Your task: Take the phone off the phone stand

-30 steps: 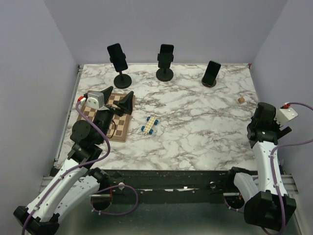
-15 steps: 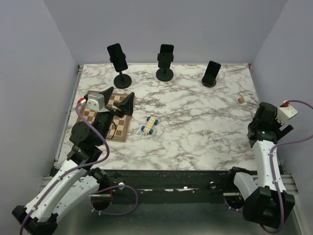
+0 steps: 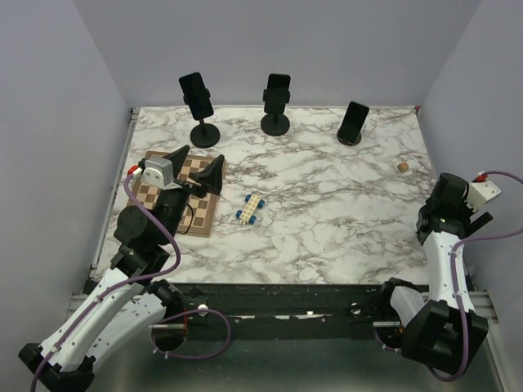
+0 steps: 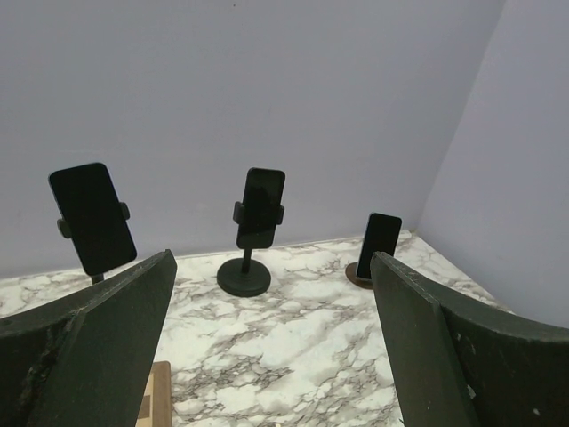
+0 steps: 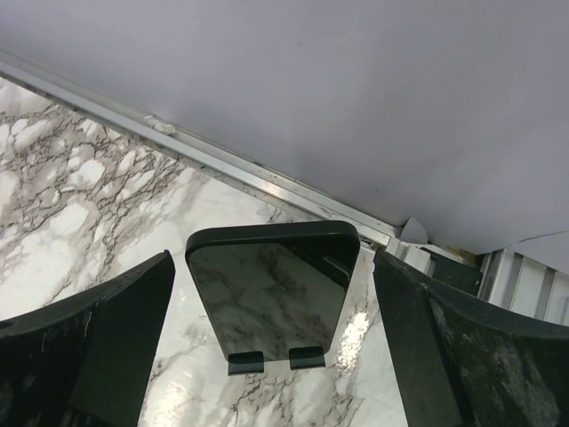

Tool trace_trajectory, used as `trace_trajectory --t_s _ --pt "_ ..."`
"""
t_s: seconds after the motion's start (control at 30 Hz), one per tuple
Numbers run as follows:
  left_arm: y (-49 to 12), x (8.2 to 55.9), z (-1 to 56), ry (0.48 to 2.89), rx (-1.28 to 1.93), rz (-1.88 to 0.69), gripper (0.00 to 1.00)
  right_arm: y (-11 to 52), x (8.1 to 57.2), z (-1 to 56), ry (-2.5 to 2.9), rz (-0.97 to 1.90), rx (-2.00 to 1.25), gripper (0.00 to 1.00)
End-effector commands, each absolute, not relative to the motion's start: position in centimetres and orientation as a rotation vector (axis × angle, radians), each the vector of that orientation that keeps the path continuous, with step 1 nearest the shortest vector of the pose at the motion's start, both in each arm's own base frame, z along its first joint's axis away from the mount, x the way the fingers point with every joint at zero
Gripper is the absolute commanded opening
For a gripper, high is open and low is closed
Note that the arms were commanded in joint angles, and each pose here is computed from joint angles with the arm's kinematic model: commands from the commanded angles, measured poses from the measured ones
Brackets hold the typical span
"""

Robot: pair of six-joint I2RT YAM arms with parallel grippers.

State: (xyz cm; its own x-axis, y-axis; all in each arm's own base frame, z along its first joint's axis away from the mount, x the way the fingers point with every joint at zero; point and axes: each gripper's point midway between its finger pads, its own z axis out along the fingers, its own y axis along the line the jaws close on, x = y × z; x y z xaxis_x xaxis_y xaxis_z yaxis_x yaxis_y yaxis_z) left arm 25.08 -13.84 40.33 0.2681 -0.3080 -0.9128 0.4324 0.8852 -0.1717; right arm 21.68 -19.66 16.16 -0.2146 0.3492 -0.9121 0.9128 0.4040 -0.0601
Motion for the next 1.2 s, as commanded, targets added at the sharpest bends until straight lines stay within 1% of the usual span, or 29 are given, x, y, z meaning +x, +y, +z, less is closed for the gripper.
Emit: trace_trajectory --t_s 0.0,0.83,1.03,1.17 --pt "-13.4 24.7 41.3 1.168 0.108 -0.490 0.99 -19.6 22.4 15.0 1.801 -0.745 1.087 1.00" --pt "-13.8 24.8 41.0 1.171 0.129 -0.474 0.99 -20.0 22.5 13.7 1.825 -0.703 1.120 1.00" --pt "-13.7 24.8 40.9 1.171 0.127 -0.470 0.99 -20.1 22.5 13.4 1.832 -0.714 1.128 0.97" --pt "-13.7 24.9 40.8 1.171 0.126 -0.462 0.99 -20.2 22.2 13.6 1.819 -0.724 1.140 0.97"
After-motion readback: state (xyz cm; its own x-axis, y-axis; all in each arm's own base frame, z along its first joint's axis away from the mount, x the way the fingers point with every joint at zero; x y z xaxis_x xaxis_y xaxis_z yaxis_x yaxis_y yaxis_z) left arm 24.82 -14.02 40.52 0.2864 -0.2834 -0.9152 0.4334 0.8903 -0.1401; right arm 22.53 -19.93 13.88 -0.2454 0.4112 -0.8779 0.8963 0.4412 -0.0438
